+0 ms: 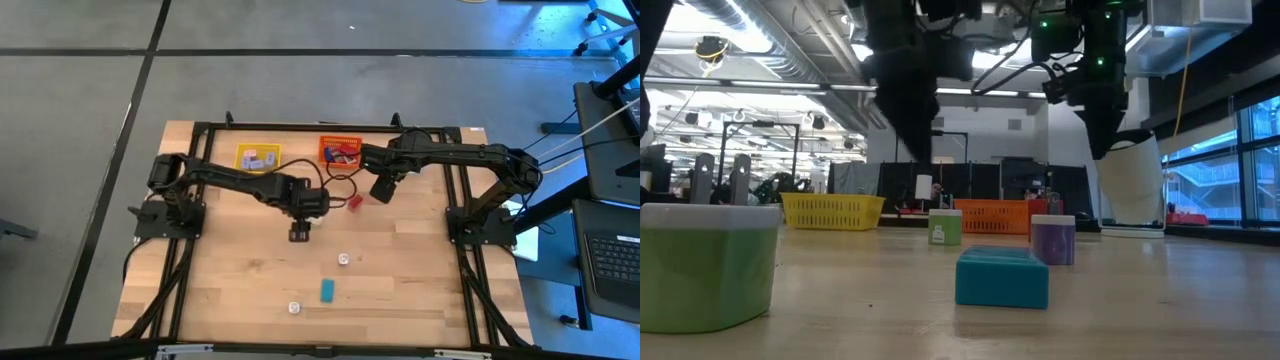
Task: Pick & Place Office items
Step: Put the top green changer adapter into the yellow bin
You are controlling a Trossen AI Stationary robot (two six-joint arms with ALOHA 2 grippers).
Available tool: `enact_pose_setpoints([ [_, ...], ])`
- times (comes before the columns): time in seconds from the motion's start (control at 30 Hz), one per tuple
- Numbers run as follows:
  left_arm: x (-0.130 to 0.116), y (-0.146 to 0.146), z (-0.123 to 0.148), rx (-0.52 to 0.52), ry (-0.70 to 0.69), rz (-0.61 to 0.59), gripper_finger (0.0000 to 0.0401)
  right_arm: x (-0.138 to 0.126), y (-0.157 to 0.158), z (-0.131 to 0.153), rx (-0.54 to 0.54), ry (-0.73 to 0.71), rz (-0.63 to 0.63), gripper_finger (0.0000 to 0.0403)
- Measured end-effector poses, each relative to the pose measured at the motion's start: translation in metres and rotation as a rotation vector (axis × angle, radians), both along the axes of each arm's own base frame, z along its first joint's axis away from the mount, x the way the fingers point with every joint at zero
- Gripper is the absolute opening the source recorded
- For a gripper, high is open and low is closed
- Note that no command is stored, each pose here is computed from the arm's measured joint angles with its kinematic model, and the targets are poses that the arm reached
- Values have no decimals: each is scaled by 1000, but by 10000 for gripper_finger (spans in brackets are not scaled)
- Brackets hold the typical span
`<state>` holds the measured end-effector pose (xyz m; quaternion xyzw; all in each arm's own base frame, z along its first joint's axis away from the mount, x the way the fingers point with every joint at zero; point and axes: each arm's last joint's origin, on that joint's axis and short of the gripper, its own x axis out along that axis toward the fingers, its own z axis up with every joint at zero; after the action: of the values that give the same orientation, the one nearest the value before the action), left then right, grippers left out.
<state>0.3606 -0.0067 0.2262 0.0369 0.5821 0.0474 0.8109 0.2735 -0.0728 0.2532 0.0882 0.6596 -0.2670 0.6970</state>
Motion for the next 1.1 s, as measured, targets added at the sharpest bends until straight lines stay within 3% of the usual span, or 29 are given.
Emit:
enact_pose_setpoints([
  [0.1, -7, 5, 0, 12, 71, -59, 253, 1, 0, 0, -2, -19, -41, 217],
  [0.23, -28, 14, -5, 2, -12, -109, 253, 1, 0, 0, -3, -41, -113, 217],
  [0.4, -68, 30, -15, -15, -265, -3, 253, 1, 0, 0, -3, -61, -187, 217],
  [0.57, -93, 34, -33, 52, -526, -10, 253, 1, 0, 0, 4, -69, -208, 217],
  [0.77, -98, 38, -56, 101, -686, -198, 253, 2, 0, 0, 4, -74, -208, 217],
  [1.1, -87, 41, -85, 33, -654, -153, 253, 3, 0, 0, 3, -85, -208, 217],
])
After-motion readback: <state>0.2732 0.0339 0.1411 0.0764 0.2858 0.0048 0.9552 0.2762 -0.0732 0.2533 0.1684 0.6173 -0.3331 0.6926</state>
